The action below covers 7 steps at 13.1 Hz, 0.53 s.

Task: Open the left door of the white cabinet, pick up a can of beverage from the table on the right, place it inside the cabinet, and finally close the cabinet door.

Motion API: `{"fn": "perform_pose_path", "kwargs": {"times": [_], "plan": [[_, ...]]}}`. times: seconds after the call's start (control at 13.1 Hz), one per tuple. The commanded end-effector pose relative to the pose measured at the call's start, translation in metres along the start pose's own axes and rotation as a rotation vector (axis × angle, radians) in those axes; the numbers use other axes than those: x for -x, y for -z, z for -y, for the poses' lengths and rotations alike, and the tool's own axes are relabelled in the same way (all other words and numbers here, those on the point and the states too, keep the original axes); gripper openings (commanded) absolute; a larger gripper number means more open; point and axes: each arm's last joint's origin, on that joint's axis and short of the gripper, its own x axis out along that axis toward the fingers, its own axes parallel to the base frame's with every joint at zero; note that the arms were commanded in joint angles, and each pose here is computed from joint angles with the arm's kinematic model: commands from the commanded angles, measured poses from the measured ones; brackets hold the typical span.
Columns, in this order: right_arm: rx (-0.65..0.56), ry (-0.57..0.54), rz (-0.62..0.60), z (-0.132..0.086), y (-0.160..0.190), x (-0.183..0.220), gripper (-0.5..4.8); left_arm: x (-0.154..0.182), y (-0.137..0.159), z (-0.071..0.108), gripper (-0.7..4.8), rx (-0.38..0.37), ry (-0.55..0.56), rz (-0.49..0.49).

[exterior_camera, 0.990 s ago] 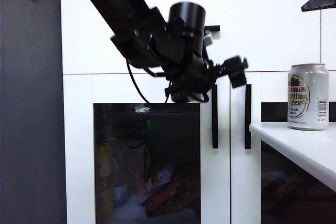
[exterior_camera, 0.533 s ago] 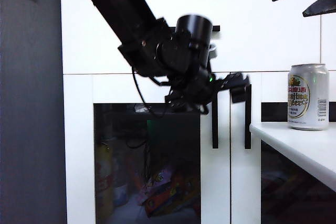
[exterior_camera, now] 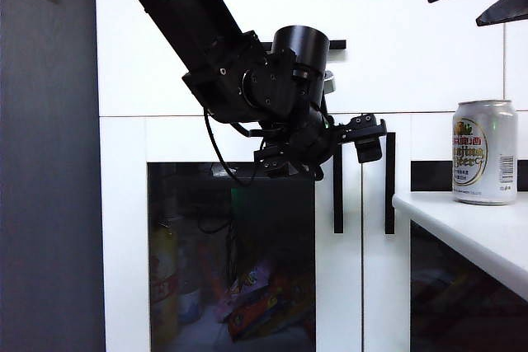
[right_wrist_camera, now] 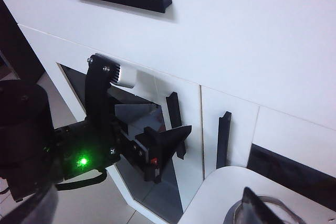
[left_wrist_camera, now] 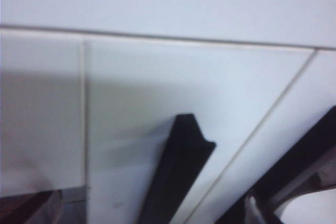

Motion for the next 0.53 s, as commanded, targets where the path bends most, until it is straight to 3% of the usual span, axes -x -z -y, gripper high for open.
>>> {"fn": "perform_pose_path", "kwargs": {"times": [0.08, 0.3, 0.38, 0.53], "plan": [[0.02, 0.001, -0.013, -0.0006, 0.0006, 0.0009, 4.79, 0.0019, -0.0073, 0.0053, 4.06, 0.014, 0.024, 0.043], [0.036, 0.022, -0.023, 0.0003, 0.0015, 0.0011, 4.79, 0.0027, -0.0068, 0.0082, 0.35, 0.012, 0.058, 0.035], [0.037, 0.021, -0.022, 0.0003, 0.0014, 0.0011, 4.79, 0.0029, -0.0073, 0.0093, -0.06, 0.014, 0.076, 0.038], [0.037, 0.026, -0.023, 0.0007, 0.0014, 0.0015, 4.79, 0.0032, -0.0078, 0.0109, -0.06, 0.015, 0.101, 0.041]]}}
